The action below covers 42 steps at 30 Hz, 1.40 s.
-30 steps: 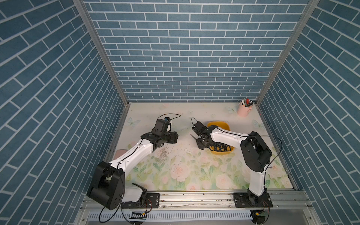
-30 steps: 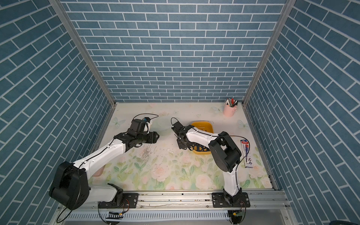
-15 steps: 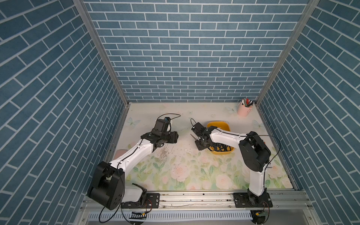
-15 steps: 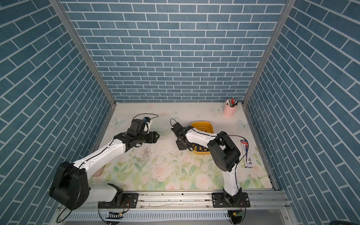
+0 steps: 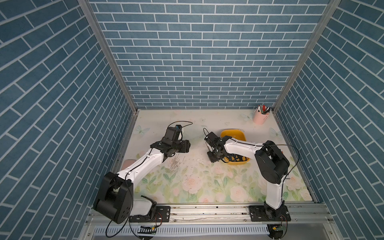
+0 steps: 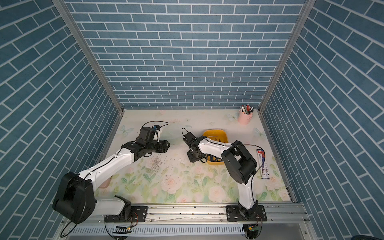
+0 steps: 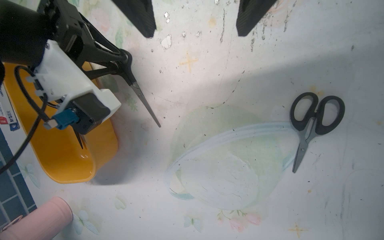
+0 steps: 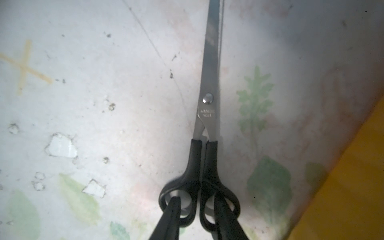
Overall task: Put the scissors into the storage box
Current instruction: Pick up the scissors from the center of the board.
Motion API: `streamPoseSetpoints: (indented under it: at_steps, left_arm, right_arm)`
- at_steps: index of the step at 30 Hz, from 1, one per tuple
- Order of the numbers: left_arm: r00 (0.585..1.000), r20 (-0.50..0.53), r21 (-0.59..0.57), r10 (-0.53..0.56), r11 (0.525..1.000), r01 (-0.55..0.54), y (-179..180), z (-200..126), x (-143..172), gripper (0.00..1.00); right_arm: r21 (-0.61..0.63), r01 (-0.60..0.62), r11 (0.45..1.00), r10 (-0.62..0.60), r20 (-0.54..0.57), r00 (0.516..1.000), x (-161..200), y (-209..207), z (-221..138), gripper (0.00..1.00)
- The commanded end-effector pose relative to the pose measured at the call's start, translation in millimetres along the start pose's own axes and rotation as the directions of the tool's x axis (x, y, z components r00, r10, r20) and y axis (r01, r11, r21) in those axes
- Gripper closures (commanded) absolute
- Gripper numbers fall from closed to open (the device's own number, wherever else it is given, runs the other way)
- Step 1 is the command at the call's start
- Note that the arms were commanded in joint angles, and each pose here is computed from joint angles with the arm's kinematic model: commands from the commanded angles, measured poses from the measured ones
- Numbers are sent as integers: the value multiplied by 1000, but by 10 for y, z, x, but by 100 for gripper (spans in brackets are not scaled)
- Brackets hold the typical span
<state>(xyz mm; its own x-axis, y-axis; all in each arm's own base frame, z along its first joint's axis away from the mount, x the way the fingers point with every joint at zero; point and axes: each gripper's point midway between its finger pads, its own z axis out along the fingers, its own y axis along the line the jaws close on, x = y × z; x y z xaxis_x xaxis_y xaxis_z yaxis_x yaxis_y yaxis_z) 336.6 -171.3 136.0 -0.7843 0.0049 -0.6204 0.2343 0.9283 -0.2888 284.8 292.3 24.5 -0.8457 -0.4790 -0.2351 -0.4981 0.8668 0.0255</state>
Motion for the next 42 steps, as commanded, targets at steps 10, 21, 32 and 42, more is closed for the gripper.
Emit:
streamPoseSetpoints:
  at_steps: [10,21,32,42]
  left_arm:
    - [1000,-6,-7,-1,1000,1,17,26,7,32]
    - [1000,-14,-4,-3,1000,3,16,53,14,32]
    - [1000,2,-23,14,1000,-13,25,-7,-64,32]
    - [999,52,-61,2,998,1,94,-101,-107,31]
  right_arm:
    - [93,-49,994,51,-16,999,-29,-75,-10,68]
    - [92,-47,995,53,-60,997,98,32,196,65]
    - [165,-51,985,72,-122,990,286,-91,471,84]
    - [161,-58,985,71,-77,995,178,-81,327,100]
